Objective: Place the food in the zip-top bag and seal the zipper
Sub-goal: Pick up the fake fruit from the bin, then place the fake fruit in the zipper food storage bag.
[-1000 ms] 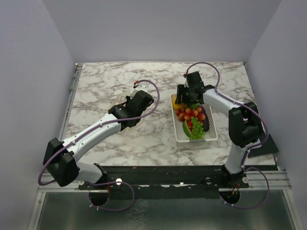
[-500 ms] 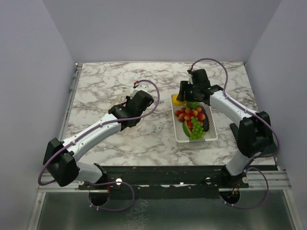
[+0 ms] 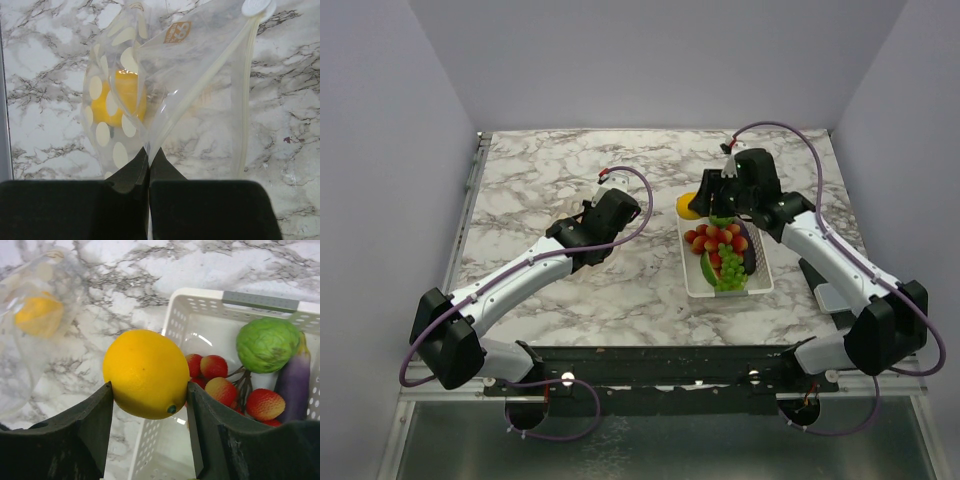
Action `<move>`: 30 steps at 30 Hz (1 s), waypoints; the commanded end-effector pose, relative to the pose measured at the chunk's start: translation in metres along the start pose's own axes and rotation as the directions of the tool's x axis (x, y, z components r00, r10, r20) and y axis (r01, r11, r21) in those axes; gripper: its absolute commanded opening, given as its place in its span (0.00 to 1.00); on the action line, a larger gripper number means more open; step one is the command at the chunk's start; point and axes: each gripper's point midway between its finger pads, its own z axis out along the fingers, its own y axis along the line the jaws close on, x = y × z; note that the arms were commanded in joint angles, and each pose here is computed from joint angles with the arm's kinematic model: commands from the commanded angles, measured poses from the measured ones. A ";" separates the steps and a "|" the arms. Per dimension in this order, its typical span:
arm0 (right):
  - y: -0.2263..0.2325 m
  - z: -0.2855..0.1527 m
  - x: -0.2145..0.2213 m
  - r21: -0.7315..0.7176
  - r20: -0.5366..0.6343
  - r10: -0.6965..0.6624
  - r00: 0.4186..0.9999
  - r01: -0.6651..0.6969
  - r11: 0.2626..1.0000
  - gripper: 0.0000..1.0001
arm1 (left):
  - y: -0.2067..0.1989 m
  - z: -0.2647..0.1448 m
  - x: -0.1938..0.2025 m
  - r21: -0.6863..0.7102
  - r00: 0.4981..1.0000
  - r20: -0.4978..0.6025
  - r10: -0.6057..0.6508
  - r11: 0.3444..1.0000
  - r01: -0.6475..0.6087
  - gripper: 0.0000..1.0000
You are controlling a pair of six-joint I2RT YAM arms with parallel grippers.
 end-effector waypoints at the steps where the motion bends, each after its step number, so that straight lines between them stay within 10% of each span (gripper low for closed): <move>1: 0.032 -0.025 0.001 -0.102 0.016 -0.005 1.000 0.006 0.995 0.22 | 0.001 0.002 0.001 -0.020 1.000 0.006 0.005 1.000 -0.005 0.00; 30: 0.173 -0.019 0.050 -0.423 -0.050 -0.055 0.997 0.029 0.906 0.22 | 0.003 0.000 -0.002 -0.018 1.000 0.017 -0.009 1.000 0.010 0.00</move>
